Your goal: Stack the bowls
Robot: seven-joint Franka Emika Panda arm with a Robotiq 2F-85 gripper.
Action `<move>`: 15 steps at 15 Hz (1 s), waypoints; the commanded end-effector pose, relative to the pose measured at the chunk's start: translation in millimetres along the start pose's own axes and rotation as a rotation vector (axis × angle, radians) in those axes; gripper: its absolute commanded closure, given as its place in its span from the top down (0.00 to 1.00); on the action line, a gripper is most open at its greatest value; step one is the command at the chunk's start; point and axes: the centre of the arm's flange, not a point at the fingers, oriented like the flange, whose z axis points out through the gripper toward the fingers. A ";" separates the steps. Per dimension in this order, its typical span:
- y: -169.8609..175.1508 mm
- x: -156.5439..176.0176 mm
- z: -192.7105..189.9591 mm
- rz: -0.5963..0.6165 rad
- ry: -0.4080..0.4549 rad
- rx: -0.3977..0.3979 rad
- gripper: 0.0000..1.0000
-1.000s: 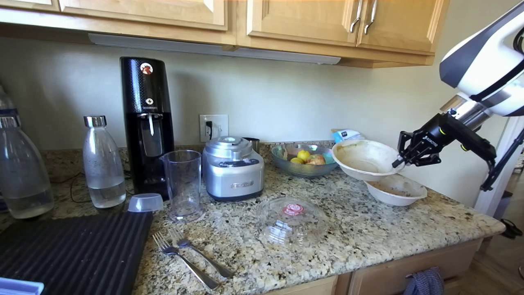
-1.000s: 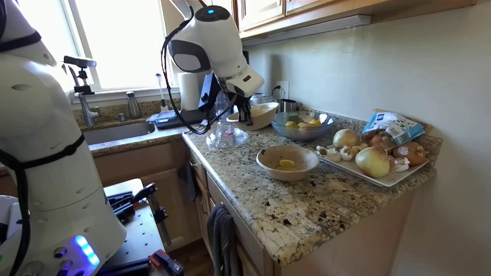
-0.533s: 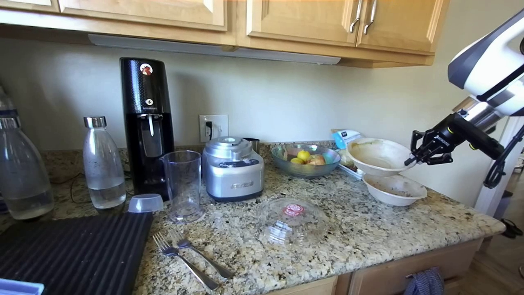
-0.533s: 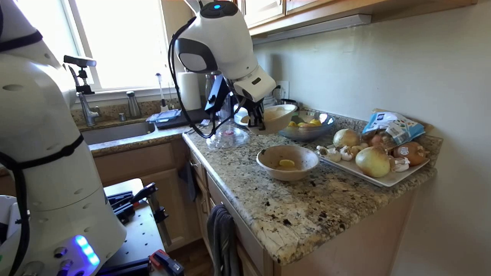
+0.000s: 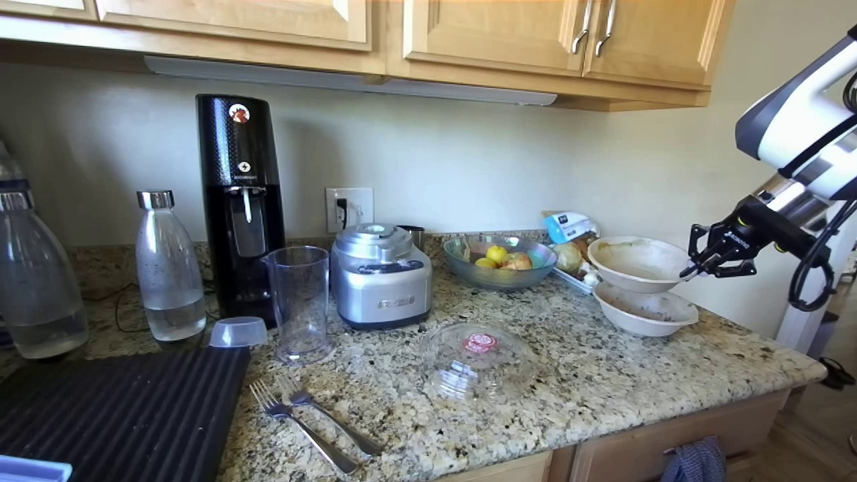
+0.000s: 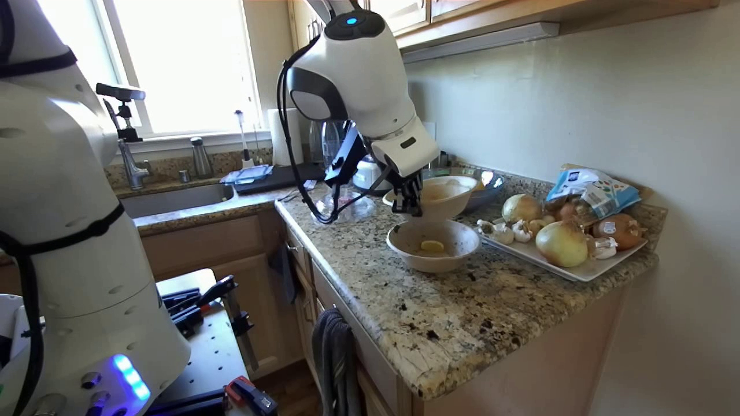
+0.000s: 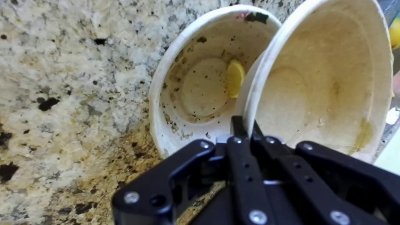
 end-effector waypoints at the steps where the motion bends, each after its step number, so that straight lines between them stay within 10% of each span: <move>1: 8.9 17.4 24.8 0.037 0.012 -0.023 0.04; 11: 28.9 22.8 66.3 0.065 -0.024 -0.098 0.04; 13: 28.6 23.4 63.6 0.073 -0.029 -0.104 0.31; 15: 27.8 21.6 53.3 0.072 -0.027 -0.102 0.35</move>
